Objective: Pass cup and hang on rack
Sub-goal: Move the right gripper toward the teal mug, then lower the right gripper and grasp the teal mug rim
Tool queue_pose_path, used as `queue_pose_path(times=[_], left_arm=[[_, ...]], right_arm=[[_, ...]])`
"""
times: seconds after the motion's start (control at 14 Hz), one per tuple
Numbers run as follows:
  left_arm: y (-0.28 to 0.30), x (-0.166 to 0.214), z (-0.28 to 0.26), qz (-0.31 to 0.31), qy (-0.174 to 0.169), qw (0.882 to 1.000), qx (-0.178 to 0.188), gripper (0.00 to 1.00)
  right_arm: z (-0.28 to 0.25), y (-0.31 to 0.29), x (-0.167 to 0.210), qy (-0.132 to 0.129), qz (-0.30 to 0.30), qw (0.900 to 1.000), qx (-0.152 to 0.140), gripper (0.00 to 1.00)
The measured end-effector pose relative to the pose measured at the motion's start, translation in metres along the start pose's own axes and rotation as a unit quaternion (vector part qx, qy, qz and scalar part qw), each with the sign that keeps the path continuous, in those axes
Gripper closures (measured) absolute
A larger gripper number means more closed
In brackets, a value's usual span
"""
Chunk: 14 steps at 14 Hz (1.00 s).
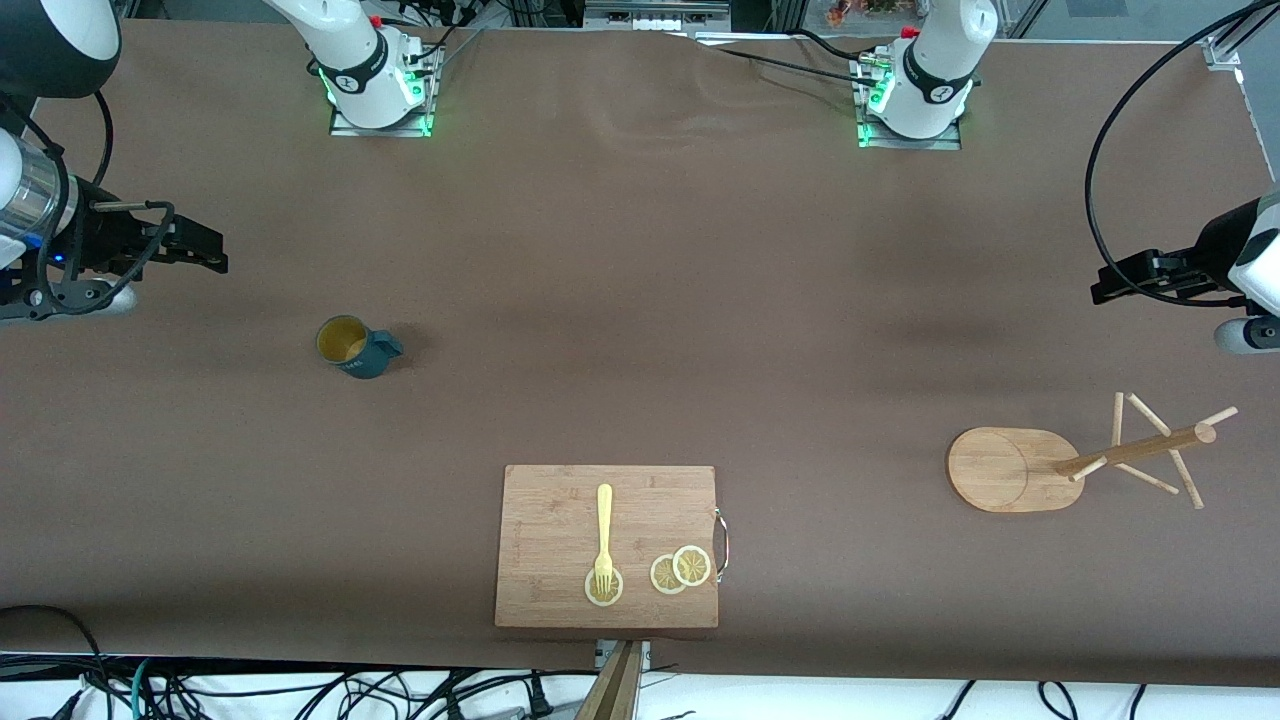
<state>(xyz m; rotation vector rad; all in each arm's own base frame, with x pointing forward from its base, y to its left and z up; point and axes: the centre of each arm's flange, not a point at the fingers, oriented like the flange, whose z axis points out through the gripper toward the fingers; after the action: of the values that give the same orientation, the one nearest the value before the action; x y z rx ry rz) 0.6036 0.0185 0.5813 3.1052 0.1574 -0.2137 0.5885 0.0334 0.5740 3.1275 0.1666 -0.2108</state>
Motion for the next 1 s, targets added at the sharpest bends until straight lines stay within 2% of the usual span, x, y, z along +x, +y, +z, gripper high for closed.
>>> queue_pose_path(times=[0.71, 0.86, 1.0], left_arm=[[0.0, 0.0, 0.0, 0.0, 0.0, 1.0, 0.0, 0.0], [0.0, 0.0, 0.0, 0.0, 0.0, 1.0, 0.0, 0.0], [0.0, 0.0, 0.0, 0.0, 0.0, 1.0, 0.0, 0.0]], right_arm=[[0.004, 0.0, 0.0, -0.007, 0.0, 1.0, 0.0, 0.0], [0.027, 0.001, 0.004, -0.013, 0.001, 1.0, 0.001, 0.0], [0.079, 0.005, 0.018, 0.003, 0.004, 1.0, 0.0, 0.0]])
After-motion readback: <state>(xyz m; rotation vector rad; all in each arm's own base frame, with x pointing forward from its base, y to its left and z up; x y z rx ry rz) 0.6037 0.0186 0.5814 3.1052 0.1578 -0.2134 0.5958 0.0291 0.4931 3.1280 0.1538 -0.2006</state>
